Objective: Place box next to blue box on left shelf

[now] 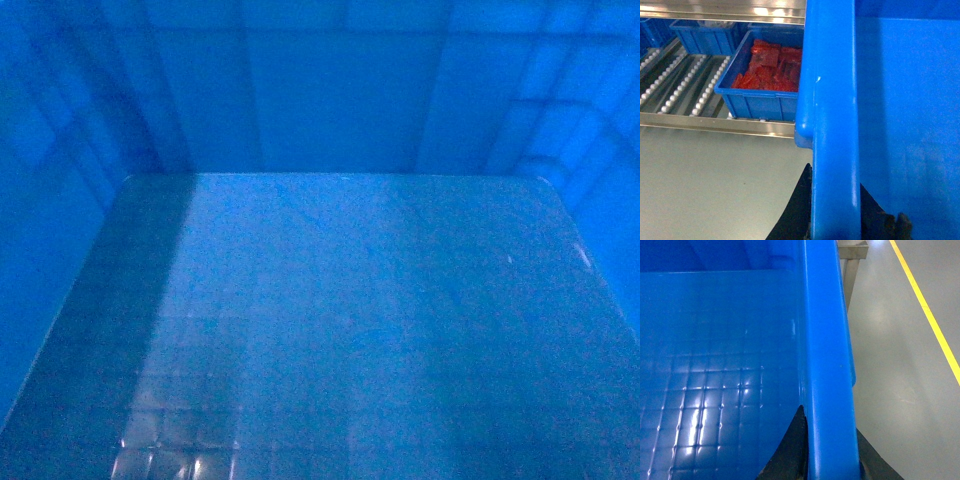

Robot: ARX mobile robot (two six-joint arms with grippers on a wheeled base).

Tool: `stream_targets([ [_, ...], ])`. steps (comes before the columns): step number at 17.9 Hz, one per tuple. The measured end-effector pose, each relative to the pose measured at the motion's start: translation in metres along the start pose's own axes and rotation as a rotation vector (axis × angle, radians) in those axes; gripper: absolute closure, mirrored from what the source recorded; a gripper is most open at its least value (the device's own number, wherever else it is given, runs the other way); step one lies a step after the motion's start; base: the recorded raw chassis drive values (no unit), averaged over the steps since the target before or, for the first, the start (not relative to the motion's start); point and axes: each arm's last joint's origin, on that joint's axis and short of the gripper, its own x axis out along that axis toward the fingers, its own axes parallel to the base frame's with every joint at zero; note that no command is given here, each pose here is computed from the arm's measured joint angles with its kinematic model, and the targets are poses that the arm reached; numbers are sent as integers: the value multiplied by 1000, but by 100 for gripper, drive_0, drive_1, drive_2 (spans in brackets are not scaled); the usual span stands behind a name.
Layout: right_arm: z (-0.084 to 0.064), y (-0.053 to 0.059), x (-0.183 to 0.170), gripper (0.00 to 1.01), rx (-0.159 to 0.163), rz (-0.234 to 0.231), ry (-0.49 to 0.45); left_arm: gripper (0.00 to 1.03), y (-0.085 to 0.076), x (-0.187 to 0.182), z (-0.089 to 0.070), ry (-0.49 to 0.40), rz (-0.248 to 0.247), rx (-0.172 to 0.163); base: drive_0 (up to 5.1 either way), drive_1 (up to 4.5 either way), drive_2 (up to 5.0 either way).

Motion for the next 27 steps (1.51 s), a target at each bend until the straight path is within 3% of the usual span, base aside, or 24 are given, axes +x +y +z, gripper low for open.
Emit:
stream_targets([
  [27,0,0,0,91,1,1,-1,94,0,0,0,-1,0,0,-499,237,237],
])
